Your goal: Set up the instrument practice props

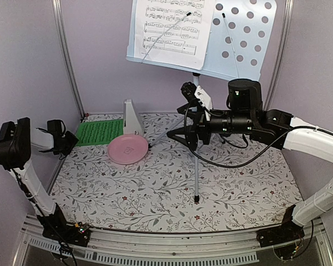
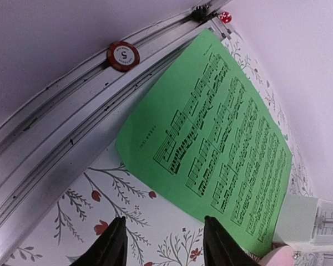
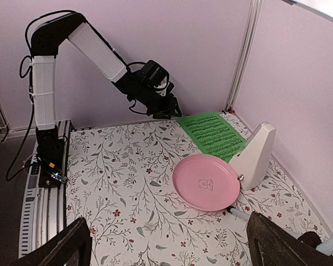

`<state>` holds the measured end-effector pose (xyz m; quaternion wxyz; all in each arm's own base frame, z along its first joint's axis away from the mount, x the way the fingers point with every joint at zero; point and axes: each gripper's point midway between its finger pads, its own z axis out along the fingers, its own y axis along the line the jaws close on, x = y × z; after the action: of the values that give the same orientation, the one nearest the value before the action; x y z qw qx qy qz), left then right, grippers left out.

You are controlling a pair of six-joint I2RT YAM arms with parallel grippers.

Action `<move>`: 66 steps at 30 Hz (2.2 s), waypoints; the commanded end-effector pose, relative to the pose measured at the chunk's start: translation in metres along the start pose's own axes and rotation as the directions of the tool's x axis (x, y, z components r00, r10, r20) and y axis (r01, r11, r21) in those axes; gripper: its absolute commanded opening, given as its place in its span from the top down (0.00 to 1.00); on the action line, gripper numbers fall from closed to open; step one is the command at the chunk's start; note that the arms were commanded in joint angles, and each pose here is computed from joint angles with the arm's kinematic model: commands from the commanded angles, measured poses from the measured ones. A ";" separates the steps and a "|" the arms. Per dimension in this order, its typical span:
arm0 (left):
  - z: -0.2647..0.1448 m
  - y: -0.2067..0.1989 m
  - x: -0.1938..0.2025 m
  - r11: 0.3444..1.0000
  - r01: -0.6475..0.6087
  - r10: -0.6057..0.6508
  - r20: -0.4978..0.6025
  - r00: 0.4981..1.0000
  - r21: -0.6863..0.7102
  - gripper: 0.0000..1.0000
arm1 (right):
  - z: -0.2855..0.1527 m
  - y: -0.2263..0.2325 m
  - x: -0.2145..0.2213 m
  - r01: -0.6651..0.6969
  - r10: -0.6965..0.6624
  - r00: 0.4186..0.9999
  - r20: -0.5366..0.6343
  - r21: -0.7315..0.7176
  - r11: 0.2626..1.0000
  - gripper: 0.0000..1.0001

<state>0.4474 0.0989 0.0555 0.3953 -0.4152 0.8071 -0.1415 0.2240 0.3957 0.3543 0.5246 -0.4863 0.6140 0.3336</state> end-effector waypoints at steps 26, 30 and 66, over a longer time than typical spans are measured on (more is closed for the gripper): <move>0.031 0.016 -0.022 0.996 0.015 -0.012 0.039 0.999 -0.093 0.60 | 0.005 -0.007 -0.001 -0.002 0.002 1.000 0.011 0.009 1.000 0.01; 0.034 0.018 -0.021 0.995 0.022 -0.019 0.038 0.999 -0.100 0.61 | 0.005 -0.007 -0.002 -0.001 0.001 1.000 0.012 0.011 1.000 0.01; 0.028 0.017 -0.032 0.986 0.075 -0.067 0.054 0.996 -0.149 0.53 | 0.016 -0.017 -0.005 0.000 0.000 1.000 0.004 0.015 1.000 0.01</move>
<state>0.4784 0.1294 0.0260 0.3655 -0.4630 0.8022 -0.0924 0.2404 0.4028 0.3475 0.5206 -0.4827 0.6242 0.3261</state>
